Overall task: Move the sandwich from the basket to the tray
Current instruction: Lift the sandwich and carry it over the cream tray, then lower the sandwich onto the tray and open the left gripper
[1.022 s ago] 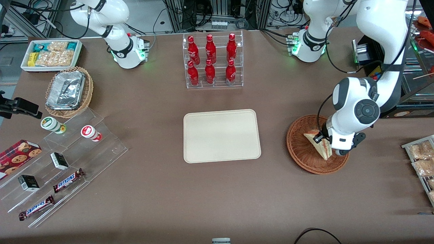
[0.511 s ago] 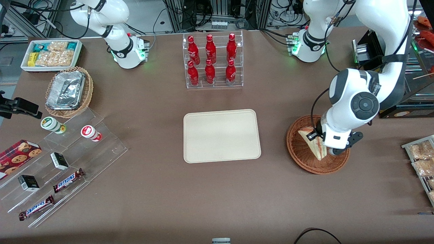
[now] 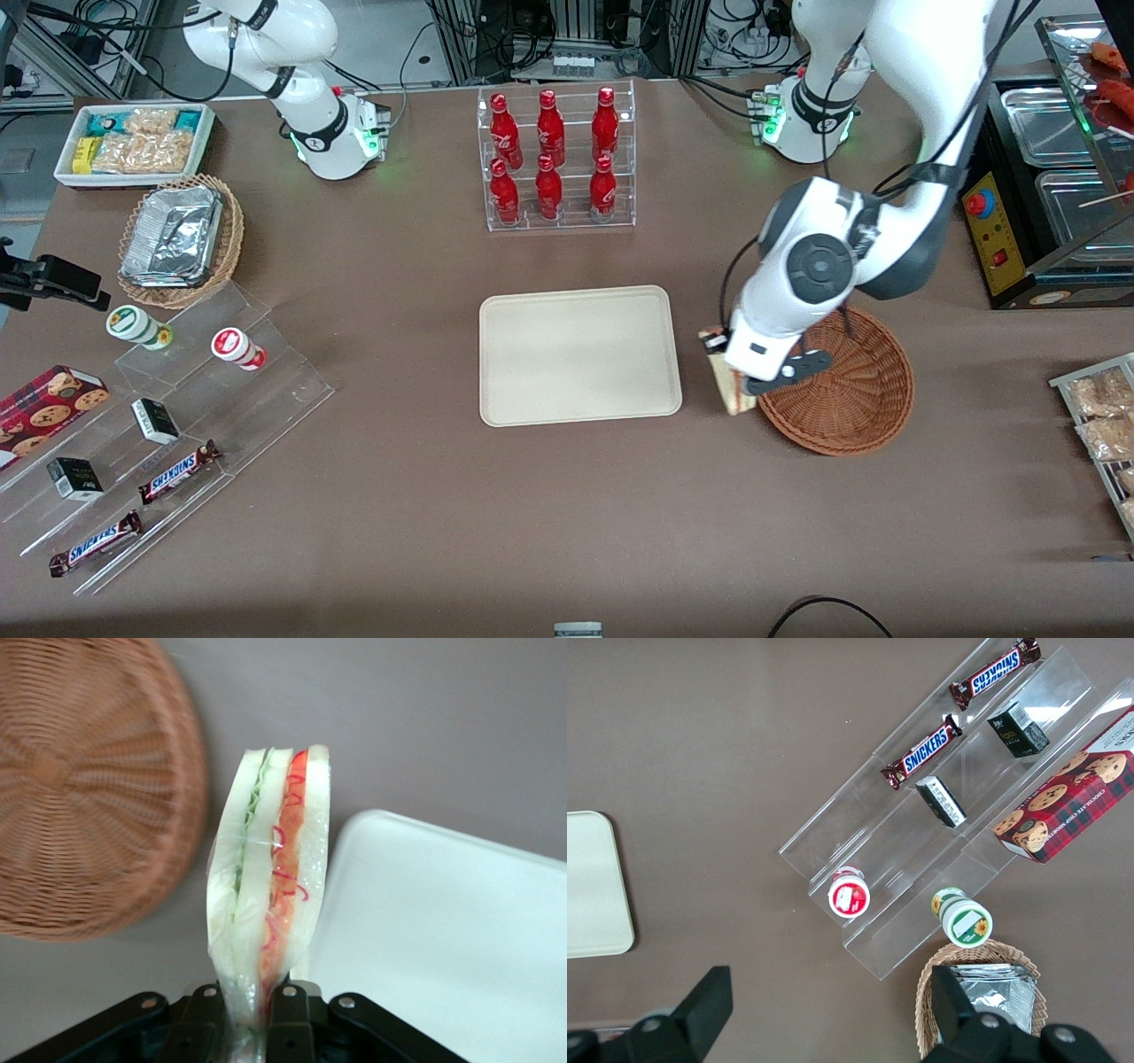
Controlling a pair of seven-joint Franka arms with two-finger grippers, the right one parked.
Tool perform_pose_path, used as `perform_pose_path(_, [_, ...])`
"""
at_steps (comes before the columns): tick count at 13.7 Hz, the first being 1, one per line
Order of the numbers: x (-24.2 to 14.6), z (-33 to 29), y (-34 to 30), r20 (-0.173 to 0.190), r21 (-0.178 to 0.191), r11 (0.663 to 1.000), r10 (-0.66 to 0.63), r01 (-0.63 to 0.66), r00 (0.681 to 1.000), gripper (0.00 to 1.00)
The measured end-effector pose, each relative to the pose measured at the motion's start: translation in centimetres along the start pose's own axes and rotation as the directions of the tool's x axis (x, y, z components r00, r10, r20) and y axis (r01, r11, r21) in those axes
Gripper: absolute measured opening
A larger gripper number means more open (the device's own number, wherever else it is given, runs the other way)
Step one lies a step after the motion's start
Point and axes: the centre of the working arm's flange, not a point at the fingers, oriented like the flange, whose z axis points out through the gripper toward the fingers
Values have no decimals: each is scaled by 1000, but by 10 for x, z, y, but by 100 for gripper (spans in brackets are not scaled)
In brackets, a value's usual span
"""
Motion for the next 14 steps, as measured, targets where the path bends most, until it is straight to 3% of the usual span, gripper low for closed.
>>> perform_pose_path(3, [-33,12,58,5,-6,999,54,-54,999,15])
perform_pose_path(6, [-63,38,106,3,17,998,62,-62,998,15])
perform_pose_path(14, [-90,98,173,16,34,996,86,-86,996,15])
